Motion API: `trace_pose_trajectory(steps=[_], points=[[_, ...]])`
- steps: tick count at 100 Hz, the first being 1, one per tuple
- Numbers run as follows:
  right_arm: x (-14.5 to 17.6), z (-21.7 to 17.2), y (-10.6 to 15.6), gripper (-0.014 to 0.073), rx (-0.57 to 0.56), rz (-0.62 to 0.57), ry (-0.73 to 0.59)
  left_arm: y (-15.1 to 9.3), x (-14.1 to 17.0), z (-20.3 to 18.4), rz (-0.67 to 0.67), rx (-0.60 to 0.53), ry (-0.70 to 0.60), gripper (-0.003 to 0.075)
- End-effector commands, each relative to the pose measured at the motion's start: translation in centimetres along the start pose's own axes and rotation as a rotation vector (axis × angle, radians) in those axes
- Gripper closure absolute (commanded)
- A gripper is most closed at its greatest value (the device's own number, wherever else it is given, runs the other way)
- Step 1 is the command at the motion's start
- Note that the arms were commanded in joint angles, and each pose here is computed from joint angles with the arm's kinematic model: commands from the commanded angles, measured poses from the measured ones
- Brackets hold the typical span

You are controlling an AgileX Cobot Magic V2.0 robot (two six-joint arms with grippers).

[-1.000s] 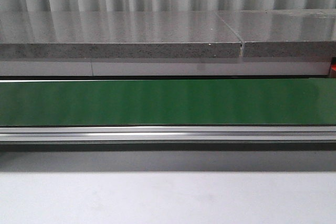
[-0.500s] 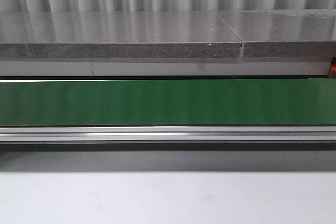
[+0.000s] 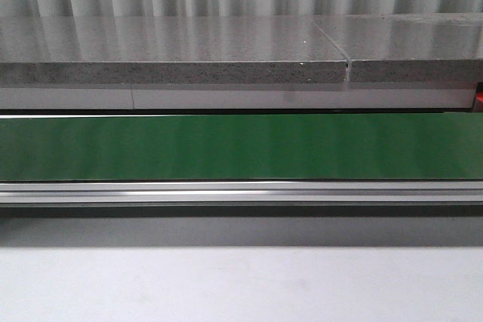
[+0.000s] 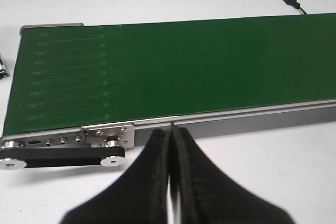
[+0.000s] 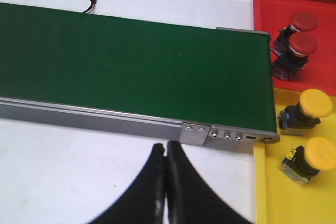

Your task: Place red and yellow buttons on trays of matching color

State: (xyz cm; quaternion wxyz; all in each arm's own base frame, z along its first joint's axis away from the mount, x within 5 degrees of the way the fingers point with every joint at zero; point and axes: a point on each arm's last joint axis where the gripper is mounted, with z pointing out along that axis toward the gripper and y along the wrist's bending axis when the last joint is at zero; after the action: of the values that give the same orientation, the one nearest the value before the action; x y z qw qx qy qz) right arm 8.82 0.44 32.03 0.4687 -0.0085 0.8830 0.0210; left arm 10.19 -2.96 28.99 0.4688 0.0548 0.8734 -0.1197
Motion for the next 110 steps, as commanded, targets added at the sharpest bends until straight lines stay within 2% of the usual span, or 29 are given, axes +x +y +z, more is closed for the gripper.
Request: trace_pose_trajectory(steps=[1,58,71,85,110], points=[[-1.1,-0.4,0.0,0.0662,0.001,-0.01,-0.076,-0.2,-1.3,-0.4,-0.002,0.014,-0.085,0.074],[-1.1,-0.4,0.0,0.0662,0.001,-0.01,-0.076,-0.4,-1.5,-0.4,-0.024,0.028,-0.109,0.074],[-1.1,-0.4,0.0,0.0662,0.001,-0.01,-0.076,-0.2,-1.5,0.3,-0.009,0.012,-0.079,0.074],[-1.1,-0.4,0.0,0.0662,0.001,-0.01,-0.076,0.2,-2.2,1.0,0.004,-0.027,-0.06,0.074],[-1.1,-0.4,0.0,0.0662,0.001,-0.01,-0.076,2.5,-4.8,1.5,-0.098,-0.17,-0.099,0.074]])
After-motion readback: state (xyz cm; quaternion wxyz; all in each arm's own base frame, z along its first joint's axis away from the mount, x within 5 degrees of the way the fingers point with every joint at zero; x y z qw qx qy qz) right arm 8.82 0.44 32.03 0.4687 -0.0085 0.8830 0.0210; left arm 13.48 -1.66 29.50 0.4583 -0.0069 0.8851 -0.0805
